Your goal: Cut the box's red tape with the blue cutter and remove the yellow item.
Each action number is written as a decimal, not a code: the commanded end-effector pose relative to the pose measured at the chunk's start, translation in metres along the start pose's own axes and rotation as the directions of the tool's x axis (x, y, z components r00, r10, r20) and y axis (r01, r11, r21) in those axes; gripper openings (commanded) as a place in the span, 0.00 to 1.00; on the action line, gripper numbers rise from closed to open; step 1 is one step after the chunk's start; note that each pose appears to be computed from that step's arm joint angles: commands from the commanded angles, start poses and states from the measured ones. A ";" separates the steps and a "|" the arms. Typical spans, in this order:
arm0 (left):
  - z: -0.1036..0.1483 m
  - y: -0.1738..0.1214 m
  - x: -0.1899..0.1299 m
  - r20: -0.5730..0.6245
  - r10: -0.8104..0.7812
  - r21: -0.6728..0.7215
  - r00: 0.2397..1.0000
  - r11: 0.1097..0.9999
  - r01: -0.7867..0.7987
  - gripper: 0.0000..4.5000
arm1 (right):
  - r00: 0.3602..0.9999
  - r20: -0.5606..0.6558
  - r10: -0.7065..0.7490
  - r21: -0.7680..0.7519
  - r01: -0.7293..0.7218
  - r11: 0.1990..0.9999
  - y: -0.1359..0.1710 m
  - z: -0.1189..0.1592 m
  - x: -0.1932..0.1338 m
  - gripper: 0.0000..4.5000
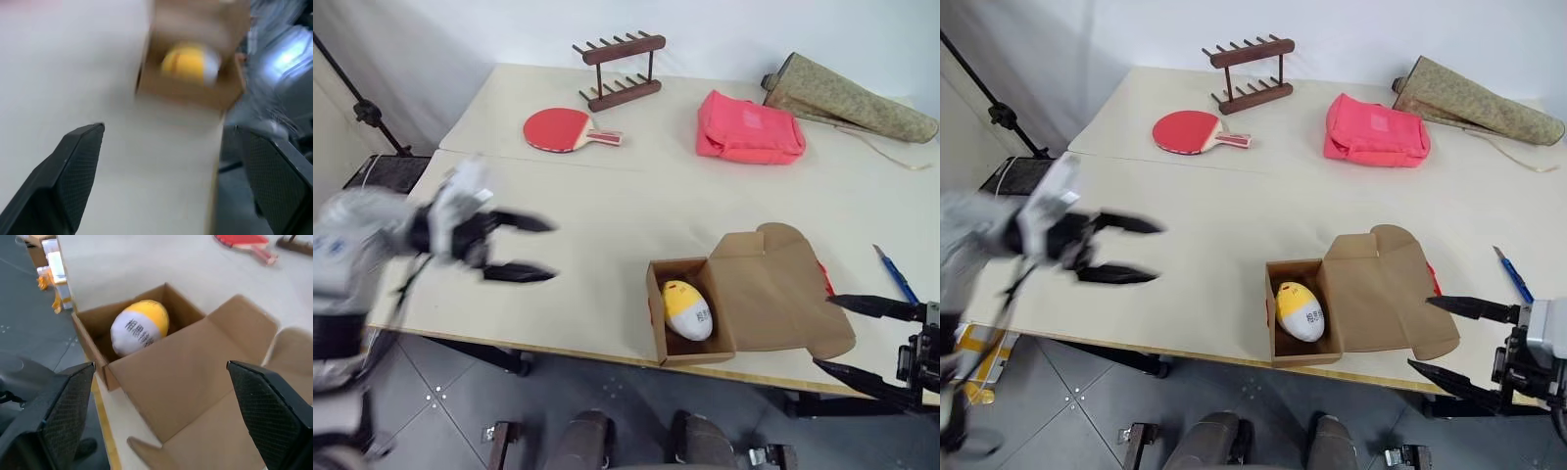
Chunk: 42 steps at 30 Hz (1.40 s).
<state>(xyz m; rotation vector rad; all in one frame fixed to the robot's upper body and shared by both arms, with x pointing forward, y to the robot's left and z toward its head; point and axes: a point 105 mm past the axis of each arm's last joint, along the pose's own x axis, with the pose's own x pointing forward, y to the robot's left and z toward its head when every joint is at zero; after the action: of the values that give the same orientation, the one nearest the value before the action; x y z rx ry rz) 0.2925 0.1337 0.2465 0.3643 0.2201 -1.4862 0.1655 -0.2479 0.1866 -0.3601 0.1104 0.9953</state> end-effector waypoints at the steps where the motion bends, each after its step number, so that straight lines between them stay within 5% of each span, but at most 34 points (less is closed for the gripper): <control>1: 0.018 0.000 0.052 -0.128 -0.163 0.066 0.978 0.983 0.173 1.00 | 0.998 -0.007 -0.058 -0.040 0.058 0.998 0.005 0.009 -0.010 1.00; 4: 0.022 0.001 0.095 -0.215 -0.242 0.114 0.946 0.956 0.271 1.00 | 0.994 0.019 -0.106 -0.021 0.106 0.994 0.007 0.015 -0.012 1.00; 8: -0.003 0.005 0.134 -0.361 -0.229 0.206 0.904 0.926 0.317 1.00 | 0.992 0.027 -0.126 0.001 0.126 0.992 0.020 0.016 -0.005 1.00; 17: -0.024 0.010 0.161 -0.421 -0.223 0.238 0.879 0.908 0.344 1.00 | 0.981 -0.027 -0.191 0.042 0.192 0.980 0.028 0.015 -0.017 1.00; 20: -0.035 0.011 0.164 -0.466 -0.227 0.250 0.855 0.893 0.373 0.88 | 0.979 -0.017 -0.201 0.030 0.202 0.979 0.027 0.018 -0.015 1.00; 27: -0.025 0.009 0.169 -0.427 -0.263 0.270 0.865 0.876 0.399 0.40 | 0.977 0.011 -0.215 0.007 0.215 0.977 0.021 0.019 -0.010 1.00; 33: -0.001 0.021 0.166 -0.261 -0.253 0.300 0.932 0.896 0.327 0.03 | 0.971 0.109 -0.213 0.020 0.212 0.977 0.014 0.027 0.009 1.00; 38: 0.042 0.041 0.137 0.100 -0.204 0.283 0.974 0.944 0.169 0.00 | 0.972 0.185 -0.146 0.065 0.136 0.989 0.020 0.034 0.029 1.00; 42: 0.069 0.052 0.083 0.400 -0.125 0.244 0.908 0.969 0.026 0.00 | 0.947 0.285 -0.150 0.081 0.133 0.988 0.006 0.046 0.042 1.00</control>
<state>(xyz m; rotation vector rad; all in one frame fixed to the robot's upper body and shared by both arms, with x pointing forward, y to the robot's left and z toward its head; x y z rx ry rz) 0.3487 0.0199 0.2596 0.2811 -0.1685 -1.6604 0.1779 -0.1969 0.2138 -0.1758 -0.1359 0.8907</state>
